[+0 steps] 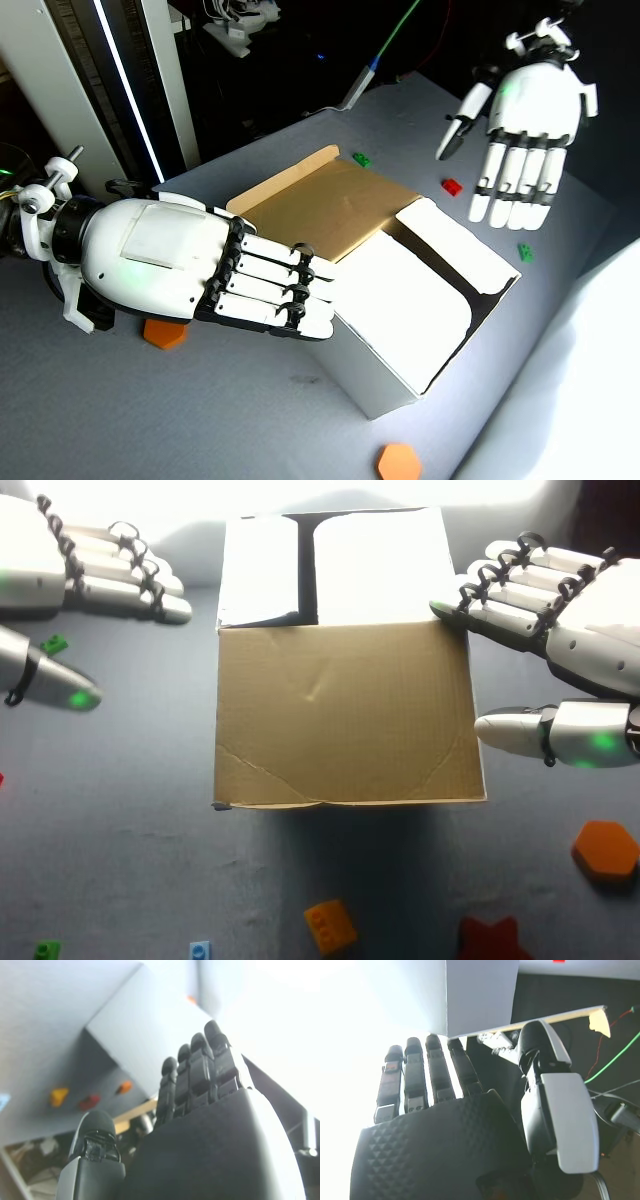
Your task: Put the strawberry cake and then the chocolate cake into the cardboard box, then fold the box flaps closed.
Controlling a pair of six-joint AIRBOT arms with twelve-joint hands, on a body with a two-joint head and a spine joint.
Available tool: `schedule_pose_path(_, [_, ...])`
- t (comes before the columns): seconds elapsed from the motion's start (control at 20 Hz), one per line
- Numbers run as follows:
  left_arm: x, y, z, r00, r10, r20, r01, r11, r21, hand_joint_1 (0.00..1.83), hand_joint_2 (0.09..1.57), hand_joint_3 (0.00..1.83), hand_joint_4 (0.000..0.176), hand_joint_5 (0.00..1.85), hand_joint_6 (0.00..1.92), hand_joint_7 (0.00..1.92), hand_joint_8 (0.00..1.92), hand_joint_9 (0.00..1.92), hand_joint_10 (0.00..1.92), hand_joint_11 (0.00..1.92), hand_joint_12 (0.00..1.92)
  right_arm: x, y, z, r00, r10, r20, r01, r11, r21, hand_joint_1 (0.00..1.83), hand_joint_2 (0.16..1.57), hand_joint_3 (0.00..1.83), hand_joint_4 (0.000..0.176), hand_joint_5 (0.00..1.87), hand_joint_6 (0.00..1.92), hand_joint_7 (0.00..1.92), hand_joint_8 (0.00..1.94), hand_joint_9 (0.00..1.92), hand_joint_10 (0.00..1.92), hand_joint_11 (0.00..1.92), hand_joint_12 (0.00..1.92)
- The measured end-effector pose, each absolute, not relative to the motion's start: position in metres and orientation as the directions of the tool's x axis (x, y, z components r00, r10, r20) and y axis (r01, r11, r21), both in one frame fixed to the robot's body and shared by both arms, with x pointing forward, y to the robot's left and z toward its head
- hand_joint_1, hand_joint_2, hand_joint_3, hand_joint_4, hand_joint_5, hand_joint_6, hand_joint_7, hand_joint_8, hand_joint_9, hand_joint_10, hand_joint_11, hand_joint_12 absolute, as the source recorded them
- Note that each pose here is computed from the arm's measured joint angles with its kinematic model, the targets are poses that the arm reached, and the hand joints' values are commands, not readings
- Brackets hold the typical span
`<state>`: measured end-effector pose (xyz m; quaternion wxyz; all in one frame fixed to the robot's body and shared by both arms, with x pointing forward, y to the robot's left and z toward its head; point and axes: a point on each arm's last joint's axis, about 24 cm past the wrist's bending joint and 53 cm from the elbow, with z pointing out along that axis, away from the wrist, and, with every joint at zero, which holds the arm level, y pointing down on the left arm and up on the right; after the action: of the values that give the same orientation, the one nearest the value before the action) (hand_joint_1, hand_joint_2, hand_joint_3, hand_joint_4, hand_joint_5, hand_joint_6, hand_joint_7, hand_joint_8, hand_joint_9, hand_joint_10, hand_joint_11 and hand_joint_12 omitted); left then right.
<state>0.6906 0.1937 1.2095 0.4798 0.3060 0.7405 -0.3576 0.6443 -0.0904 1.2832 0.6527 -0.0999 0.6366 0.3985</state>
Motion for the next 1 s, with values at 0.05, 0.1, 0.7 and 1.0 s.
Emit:
schedule_pose_path(0.05, [0.686, 0.195, 1.200, -0.359, 0.133, -0.924, 0.798, 0.558, -0.230, 0.00, 1.29, 0.00, 0.014, 0.09, 0.00, 0.09, 0.00, 0.10, 0.00, 0.00, 0.44, 0.645, -0.096, 1.284, -0.135, 0.405, -0.904, -0.640, 0.661, 0.392, 0.00, 1.28, 0.01, 0.000, 0.06, 0.01, 0.08, 0.01, 0.05, 0.01, 0.00, 0.00])
schedule_pose_path(0.1, [0.679, 0.196, 1.189, -0.364, 0.169, -0.916, 0.804, 0.554, -0.217, 0.00, 1.29, 0.00, 0.013, 0.07, 0.00, 0.08, 0.00, 0.10, 0.00, 0.00, 0.44, 0.647, -0.105, 1.287, -0.149, 0.431, -0.890, -0.623, 0.658, 0.423, 0.00, 1.27, 0.00, 0.000, 0.07, 0.01, 0.11, 0.02, 0.07, 0.01, 0.00, 0.00])
schedule_pose_path(0.7, [0.591, 0.147, 1.134, -0.404, 0.287, -0.869, 0.872, 0.407, -0.271, 0.00, 1.30, 0.00, 0.016, 0.06, 0.00, 0.09, 0.00, 0.09, 0.01, 0.00, 0.39, 0.650, -0.231, 1.315, -0.194, 0.713, -0.674, -0.352, 0.591, 0.726, 0.00, 1.27, 0.00, 0.000, 0.05, 0.00, 0.08, 0.00, 0.05, 0.00, 0.00, 0.00])
schedule_pose_path(1.0, [0.557, 0.108, 1.132, -0.378, 0.301, -0.875, 0.904, 0.323, -0.279, 0.00, 1.30, 0.00, 0.009, 0.07, 0.00, 0.09, 0.00, 0.11, 0.00, 0.00, 0.38, 0.646, -0.242, 1.309, -0.224, 0.713, -0.665, -0.304, 0.597, 0.743, 0.00, 1.28, 0.01, 0.000, 0.04, 0.00, 0.08, 0.00, 0.05, 0.00, 0.00, 0.00])
